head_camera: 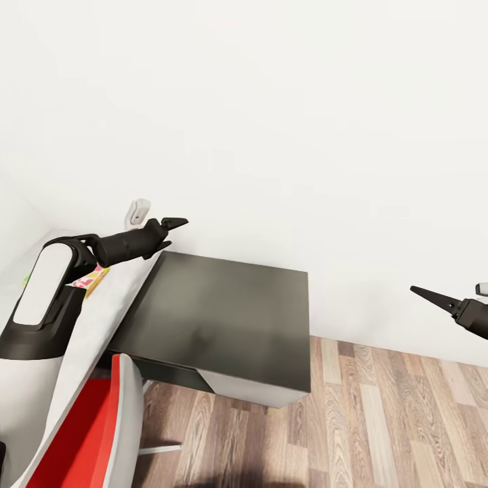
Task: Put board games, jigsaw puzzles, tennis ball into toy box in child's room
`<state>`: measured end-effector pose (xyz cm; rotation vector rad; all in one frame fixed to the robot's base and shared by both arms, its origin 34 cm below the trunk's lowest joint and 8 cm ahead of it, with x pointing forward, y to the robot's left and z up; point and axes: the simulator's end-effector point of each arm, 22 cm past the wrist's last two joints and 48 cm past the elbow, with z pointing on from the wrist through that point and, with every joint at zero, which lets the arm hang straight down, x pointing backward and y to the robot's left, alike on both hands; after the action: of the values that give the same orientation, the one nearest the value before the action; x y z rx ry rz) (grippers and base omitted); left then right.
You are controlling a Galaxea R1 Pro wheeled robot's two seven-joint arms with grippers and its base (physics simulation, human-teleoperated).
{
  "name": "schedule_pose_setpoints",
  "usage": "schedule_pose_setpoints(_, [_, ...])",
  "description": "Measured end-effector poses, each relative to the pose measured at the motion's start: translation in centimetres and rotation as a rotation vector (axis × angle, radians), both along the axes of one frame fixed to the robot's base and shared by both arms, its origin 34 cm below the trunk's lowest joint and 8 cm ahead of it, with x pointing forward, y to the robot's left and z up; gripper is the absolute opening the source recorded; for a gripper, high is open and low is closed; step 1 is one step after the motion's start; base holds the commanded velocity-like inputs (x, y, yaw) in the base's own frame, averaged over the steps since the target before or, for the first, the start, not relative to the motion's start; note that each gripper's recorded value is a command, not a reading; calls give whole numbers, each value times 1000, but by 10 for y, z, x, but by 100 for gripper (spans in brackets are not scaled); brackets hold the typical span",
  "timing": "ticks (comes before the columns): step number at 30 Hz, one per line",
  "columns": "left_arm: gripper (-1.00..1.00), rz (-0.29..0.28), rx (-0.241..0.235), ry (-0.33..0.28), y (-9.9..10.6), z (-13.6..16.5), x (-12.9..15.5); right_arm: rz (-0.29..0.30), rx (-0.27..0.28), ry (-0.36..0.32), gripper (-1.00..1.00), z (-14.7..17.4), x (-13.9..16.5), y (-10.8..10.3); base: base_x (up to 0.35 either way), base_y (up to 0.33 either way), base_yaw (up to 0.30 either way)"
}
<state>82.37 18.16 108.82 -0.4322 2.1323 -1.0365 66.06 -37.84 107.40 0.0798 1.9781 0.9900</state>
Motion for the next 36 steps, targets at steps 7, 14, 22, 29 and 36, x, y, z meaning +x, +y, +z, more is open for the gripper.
schedule_pose_setpoints(7, [100,6,3,-1,4,0,1,1,0,0,100,0,0,0,32,0,-17])
schedule_pose_setpoints(14, [100,31,7,-7,19,3,3,1,1,0,100,0,0,1,135,0,-5])
schedule_pose_setpoints(22, [100,49,9,6,29,-4,1,1,1,0,100,0,0,1,65,0,-2])
schedule_pose_setpoints(29, [100,54,10,10,33,-6,-1,11,1,3,100,-1,0,4,14,0,-67])
schedule_pose_setpoints(36, [100,62,21,28,39,-15,-6,20,1,7,100,-2,0,7,2,0,-38])
